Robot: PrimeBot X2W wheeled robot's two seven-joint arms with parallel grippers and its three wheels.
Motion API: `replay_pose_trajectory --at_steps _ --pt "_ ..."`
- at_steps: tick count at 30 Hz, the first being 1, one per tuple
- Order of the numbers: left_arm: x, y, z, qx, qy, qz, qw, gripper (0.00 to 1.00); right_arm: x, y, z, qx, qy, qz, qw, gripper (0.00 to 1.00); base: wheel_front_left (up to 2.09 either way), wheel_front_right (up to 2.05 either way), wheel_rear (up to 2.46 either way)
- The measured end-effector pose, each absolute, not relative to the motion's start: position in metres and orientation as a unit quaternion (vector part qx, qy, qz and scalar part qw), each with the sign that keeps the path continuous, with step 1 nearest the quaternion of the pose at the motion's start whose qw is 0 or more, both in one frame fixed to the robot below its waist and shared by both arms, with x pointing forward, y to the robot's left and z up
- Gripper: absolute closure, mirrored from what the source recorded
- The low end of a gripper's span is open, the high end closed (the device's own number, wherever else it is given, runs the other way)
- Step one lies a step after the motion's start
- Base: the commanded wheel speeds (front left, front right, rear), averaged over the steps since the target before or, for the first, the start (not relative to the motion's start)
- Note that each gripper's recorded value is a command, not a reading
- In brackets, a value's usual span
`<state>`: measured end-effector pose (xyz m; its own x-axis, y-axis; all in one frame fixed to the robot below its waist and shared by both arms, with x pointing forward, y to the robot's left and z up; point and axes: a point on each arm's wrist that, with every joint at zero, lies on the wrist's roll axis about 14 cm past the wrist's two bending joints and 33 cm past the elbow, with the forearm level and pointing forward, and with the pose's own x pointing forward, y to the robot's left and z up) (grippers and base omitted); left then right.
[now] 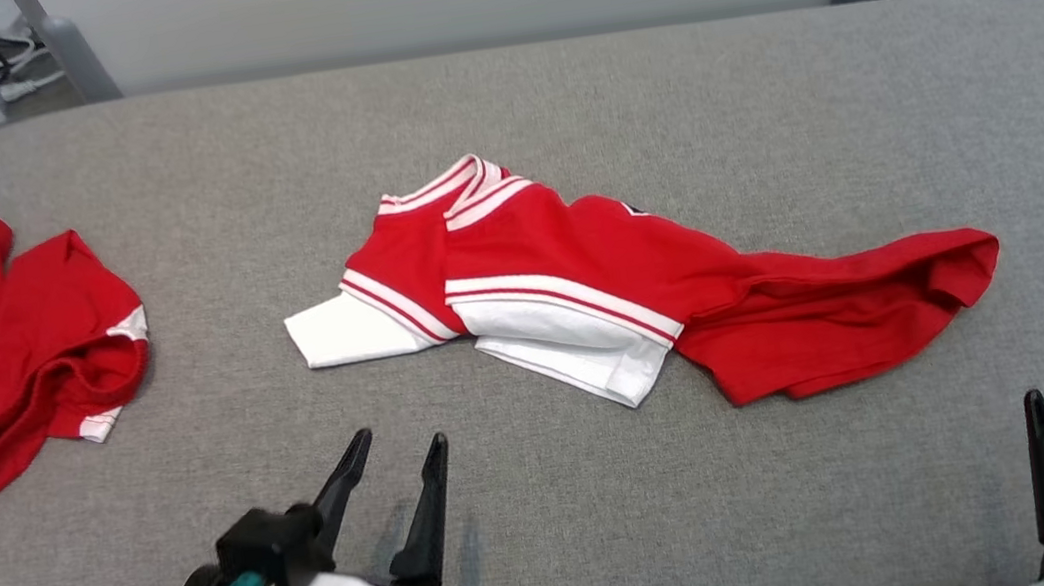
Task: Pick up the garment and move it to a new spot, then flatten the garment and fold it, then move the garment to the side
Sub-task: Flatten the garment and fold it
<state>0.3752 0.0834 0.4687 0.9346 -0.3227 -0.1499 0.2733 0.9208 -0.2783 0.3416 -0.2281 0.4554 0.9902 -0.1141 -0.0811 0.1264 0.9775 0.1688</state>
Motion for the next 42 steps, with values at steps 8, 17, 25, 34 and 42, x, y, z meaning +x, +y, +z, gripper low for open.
replay_pose_trajectory --at_steps 8,17,25,34,42 --pt "0.423 0.043 0.424 -0.153 0.16 -0.197 0.955 0.0 0.382 -0.235 0.429 0.092 0.065 -0.075 0.991 0.0 0.0 0.0 0.0" --pt "0.439 0.026 0.377 -0.163 0.216 -0.21 0.939 0.0 0.409 -0.248 0.416 0.114 0.071 -0.097 0.986 0.0 0.0 0.0 0.0" --pt "0.46 0.019 0.377 -0.17 0.202 -0.216 0.94 0.0 0.424 -0.249 0.413 0.116 0.072 -0.098 0.986 0.0 0.0 0.0 0.0" --pt "0.47 0.013 0.376 -0.184 0.202 -0.221 0.936 0.0 0.431 -0.246 0.404 0.128 0.081 -0.097 0.984 0.0 0.0 0.0 0.0" --pt "0.469 0.01 0.371 -0.184 0.228 -0.227 0.929 0.18 0.436 -0.236 0.398 0.134 0.093 -0.084 0.983 0.0 0.0 0.0 0.0"
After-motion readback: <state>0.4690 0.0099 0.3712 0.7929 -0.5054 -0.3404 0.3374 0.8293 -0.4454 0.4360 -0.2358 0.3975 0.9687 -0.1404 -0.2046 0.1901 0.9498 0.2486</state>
